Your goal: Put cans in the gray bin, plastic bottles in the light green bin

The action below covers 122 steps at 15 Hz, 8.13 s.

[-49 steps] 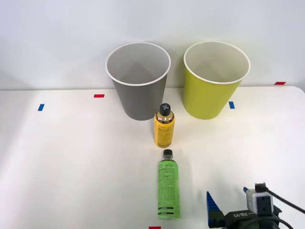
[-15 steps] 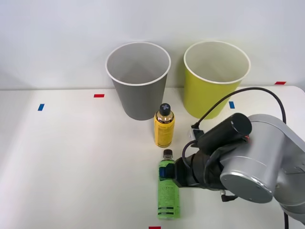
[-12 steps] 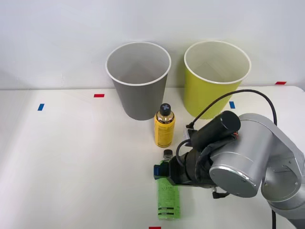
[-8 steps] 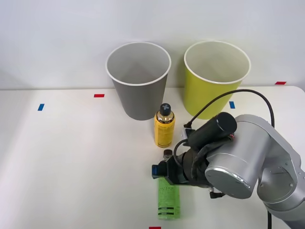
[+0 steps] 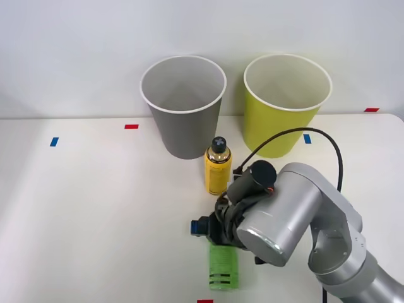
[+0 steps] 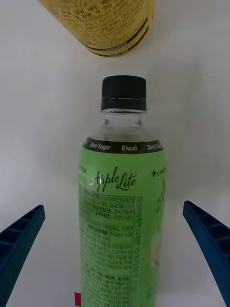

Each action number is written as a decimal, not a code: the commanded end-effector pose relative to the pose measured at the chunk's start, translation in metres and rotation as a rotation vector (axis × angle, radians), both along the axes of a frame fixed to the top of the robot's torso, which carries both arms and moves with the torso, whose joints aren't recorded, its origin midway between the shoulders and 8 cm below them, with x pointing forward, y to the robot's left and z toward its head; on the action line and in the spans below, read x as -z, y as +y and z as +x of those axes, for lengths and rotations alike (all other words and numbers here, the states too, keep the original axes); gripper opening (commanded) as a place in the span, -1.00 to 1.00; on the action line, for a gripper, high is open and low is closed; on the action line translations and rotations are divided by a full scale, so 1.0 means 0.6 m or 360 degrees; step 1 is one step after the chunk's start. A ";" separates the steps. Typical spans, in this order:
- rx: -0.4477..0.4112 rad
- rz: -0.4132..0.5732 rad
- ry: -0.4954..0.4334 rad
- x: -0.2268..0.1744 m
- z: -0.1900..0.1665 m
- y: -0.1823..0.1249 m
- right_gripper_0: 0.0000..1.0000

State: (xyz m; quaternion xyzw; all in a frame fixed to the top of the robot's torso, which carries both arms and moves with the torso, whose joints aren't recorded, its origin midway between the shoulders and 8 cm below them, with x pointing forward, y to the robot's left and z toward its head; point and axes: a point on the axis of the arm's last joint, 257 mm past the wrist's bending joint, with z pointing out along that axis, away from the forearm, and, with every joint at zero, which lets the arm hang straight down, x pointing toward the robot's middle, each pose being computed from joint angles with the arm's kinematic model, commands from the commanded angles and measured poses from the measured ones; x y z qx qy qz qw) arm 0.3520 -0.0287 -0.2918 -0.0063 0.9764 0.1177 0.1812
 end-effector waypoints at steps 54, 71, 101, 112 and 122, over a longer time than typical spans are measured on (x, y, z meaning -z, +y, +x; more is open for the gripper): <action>0.0140 -0.0221 -0.1473 -0.337 0.112 -0.170 -1.00; 0.0360 0.0258 -0.2241 -0.659 0.370 -0.230 -1.00; 0.0193 0.0103 -0.2495 -0.526 0.401 -0.295 1.00; 0.0085 -0.0146 -0.2509 -0.456 0.256 -0.321 1.00; 0.0145 -0.0154 -0.2315 -0.305 0.116 -0.361 1.00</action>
